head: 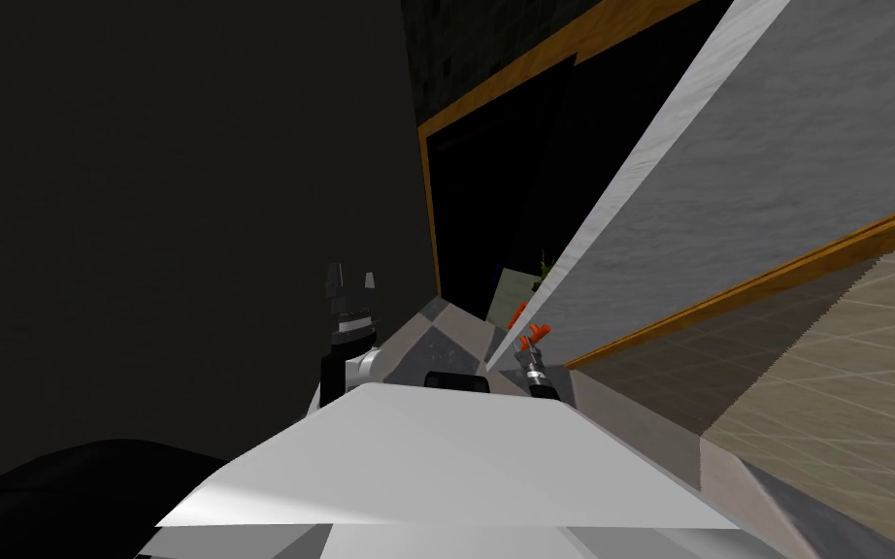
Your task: Pull the door open
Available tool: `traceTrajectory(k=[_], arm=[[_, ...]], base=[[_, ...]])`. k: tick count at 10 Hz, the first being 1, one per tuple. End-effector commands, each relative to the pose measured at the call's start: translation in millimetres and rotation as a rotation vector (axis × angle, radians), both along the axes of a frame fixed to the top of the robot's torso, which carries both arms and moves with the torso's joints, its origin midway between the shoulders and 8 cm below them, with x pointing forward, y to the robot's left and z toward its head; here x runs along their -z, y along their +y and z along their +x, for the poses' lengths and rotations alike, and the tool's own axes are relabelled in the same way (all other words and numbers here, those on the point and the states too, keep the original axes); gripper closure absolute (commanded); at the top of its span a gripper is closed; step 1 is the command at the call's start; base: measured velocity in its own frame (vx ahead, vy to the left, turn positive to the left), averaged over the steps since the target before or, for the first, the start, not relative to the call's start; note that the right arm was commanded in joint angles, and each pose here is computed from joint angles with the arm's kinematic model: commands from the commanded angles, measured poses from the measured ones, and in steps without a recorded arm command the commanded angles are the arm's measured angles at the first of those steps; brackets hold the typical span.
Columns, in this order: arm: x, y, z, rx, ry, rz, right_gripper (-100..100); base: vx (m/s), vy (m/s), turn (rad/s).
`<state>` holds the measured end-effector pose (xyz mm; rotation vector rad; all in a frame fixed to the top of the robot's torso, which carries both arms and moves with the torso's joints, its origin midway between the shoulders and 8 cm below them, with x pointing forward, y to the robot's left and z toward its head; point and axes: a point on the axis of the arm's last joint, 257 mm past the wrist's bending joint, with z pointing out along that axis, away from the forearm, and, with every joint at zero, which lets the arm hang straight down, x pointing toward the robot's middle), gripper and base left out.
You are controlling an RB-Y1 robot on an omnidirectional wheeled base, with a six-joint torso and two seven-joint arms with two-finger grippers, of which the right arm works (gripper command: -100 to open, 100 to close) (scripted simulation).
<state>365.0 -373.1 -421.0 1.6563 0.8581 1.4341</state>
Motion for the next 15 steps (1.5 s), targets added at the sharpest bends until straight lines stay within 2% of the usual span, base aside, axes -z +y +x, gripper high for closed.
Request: traceTrajectory(k=[1, 2, 5, 6, 11, 12, 14, 15], arm=[[-6.8, -15.2, 0.2, 0.028, -0.023, 0.048, -100], [-6.8, -15.2, 0.2, 0.028, -0.023, 0.054, -100], [-10.6, -11.4, 2.1, 0.036, -0.05, 0.17, -100], [-10.6, -11.4, 2.1, 0.037, -0.051, 0.182, -100], [-15.7, -5.4, 4.5, 0.047, -0.089, 0.361, -100], [-15.7, -5.4, 4.5, 0.047, -0.091, 0.372, -100], [-18.2, -2.3, 5.6, 0.051, -0.109, 0.46, -100], [-18.2, -2.3, 5.6, 0.052, -0.11, 0.47, -100]], base=[[-0.098, -0.075, 0.125], [-0.062, -0.054, 0.05], [-0.093, -0.048, 0.109], [-0.06, -0.047, 0.054], [-0.07, -0.05, 0.105], [-0.076, -0.035, 0.055], [-0.075, -0.056, 0.122], [-0.067, -0.042, 0.05]])
